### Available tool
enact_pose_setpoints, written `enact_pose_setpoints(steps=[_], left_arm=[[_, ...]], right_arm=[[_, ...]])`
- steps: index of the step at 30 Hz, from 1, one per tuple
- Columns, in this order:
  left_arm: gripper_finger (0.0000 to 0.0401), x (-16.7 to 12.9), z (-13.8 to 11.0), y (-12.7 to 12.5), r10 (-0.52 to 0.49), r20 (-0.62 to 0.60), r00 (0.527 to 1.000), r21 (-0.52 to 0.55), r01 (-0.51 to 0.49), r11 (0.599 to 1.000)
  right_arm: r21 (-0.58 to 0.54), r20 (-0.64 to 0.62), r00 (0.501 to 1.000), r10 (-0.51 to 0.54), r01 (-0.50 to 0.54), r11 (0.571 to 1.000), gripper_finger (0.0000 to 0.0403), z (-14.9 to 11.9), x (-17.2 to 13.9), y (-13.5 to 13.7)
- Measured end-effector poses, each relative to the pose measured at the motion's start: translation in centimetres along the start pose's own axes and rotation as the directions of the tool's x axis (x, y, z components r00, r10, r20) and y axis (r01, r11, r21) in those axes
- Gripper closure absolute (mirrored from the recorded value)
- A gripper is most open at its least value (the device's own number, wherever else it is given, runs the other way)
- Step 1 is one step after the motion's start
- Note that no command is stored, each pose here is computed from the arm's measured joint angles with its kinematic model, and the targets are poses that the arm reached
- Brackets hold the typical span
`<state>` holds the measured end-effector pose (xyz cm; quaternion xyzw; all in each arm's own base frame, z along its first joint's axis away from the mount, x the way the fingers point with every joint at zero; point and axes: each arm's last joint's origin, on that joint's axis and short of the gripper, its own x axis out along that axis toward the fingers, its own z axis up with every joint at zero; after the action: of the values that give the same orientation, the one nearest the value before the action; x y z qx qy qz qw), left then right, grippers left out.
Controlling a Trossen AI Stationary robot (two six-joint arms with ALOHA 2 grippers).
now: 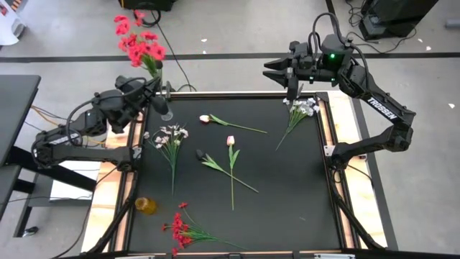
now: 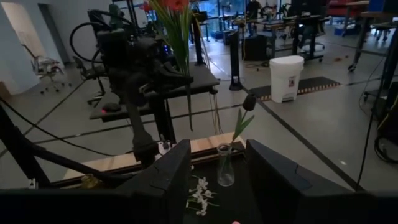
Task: Sort flowers into vase by color
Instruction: Put the red flowers into the transparent vase
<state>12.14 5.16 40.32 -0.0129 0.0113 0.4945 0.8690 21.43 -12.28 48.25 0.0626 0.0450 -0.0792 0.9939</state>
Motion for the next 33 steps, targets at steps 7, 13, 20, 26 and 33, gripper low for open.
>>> enact_pose_setpoints(steps=[7,13,20,26,33], left_arm=[[0.0401,-1.0,-0.6,1.4,0.049,-0.053,0.997,0.039,-0.047,0.998],[0.0401,-1.9,-2.4,3.0,0.081,-0.052,0.995,0.028,-0.08,0.996],[0.0401,-2.5,-6.3,3.7,0.005,0.012,1.0,-0.022,-0.004,1.0],[0.04,-1.8,-8.5,3.3,0.006,0.097,0.995,0.069,-0.012,0.998],[0.0399,-0.4,-10.4,4.0,0.15,0.127,0.98,0.028,-0.155,0.988]], right_arm=[[0.001,0.0,1.0,0.0,0.0,1.0,0.0242,0.0,0.0,0.0],[0.001,0.0,1.0,0.0,0.0,1.0,0.0242,0.0,0.0,0.0],[0.001,0.0,1.0,0.0,0.0,1.0,0.0242,0.0,0.0,0.0],[0.001,0.0,1.0,0.001,-0.001,1.0,0.0242,0.0,0.0,0.0],[0.001,0.0,1.0,0.001,-0.001,1.0,0.0242,0.0,0.0,0.0]])
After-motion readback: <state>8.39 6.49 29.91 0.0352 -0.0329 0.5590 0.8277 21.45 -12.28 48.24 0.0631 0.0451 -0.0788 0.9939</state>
